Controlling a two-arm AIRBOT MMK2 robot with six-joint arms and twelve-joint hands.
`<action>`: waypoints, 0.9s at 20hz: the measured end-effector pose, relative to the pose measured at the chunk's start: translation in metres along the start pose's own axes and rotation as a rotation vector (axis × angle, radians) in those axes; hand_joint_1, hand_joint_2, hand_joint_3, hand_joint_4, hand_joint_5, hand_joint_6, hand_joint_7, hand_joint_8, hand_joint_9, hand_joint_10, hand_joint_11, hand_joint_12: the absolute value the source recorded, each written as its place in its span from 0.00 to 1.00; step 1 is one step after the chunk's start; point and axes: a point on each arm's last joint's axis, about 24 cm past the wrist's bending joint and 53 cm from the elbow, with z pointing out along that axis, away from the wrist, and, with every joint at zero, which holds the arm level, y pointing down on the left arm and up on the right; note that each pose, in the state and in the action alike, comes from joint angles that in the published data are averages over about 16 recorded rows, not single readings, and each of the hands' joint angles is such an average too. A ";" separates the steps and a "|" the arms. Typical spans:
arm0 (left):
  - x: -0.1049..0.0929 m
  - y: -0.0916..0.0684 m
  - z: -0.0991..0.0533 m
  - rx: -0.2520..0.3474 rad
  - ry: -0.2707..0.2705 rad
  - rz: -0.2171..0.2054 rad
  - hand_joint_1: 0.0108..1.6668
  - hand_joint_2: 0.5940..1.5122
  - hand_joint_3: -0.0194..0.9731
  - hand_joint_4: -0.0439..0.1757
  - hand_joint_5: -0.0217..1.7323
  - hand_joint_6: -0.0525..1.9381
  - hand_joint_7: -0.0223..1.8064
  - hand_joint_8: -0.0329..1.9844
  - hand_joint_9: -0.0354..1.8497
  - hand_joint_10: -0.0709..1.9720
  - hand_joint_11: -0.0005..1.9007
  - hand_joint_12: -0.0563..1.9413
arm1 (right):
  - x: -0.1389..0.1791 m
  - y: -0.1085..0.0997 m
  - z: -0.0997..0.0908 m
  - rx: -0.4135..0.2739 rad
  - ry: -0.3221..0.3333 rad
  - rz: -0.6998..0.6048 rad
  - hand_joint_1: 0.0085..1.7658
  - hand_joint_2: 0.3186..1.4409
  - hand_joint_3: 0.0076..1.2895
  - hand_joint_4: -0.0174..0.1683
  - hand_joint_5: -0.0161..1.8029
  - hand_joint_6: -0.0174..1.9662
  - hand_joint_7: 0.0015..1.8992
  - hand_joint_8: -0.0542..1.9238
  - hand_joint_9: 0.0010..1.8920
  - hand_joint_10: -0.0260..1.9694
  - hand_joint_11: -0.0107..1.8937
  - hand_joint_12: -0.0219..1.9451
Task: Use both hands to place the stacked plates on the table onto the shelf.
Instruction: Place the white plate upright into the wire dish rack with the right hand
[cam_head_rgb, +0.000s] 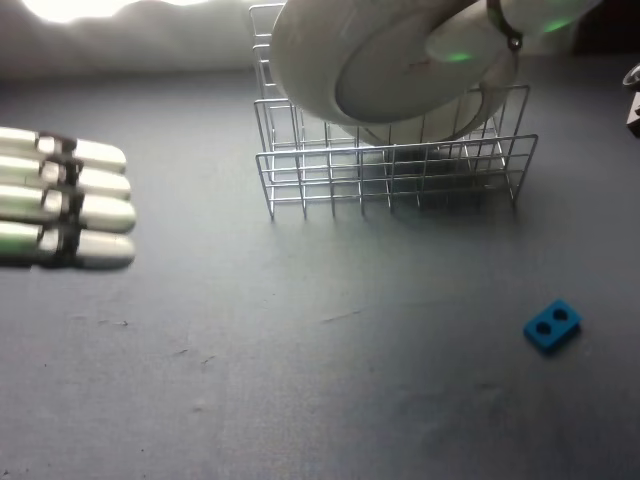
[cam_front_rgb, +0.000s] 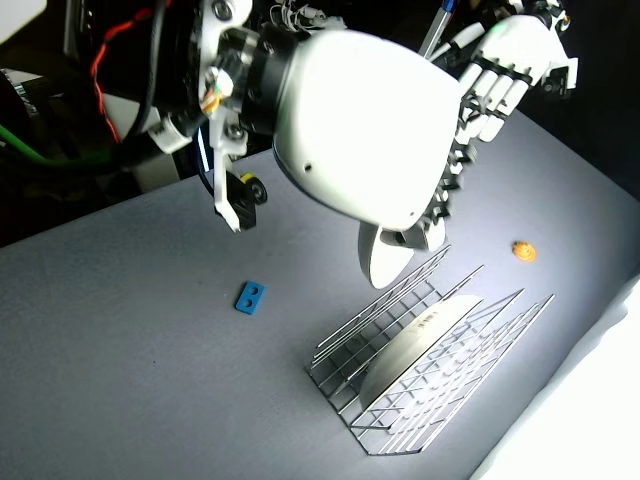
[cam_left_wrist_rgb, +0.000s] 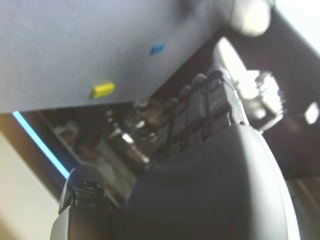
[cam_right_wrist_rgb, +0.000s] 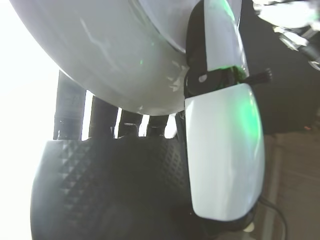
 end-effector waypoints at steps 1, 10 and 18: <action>0.003 -0.005 0.001 0.022 0.013 0.008 0.00 0.56 0.04 0.23 0.02 0.03 0.02 0.01 0.03 0.04 0.01 0.03 | -0.001 -0.003 0.003 0.006 -0.001 0.003 0.69 0.57 0.01 0.20 0.62 0.35 0.65 0.30 0.74 0.02 0.52 0.48; 0.016 -0.032 0.007 0.136 0.088 0.069 0.00 0.56 0.04 0.23 0.02 0.03 0.02 0.01 0.03 0.04 0.01 0.03 | 0.006 -0.023 0.027 0.043 0.017 0.017 0.69 0.57 0.00 0.20 0.62 0.34 0.65 0.29 0.74 0.02 0.51 0.49; 0.014 -0.040 0.014 0.171 0.113 0.131 0.00 0.55 0.04 0.23 0.02 0.03 0.02 0.01 0.03 0.04 0.01 0.03 | 0.010 -0.042 0.042 0.071 0.025 0.031 0.69 0.57 0.01 0.21 0.62 0.34 0.65 0.29 0.74 0.02 0.51 0.49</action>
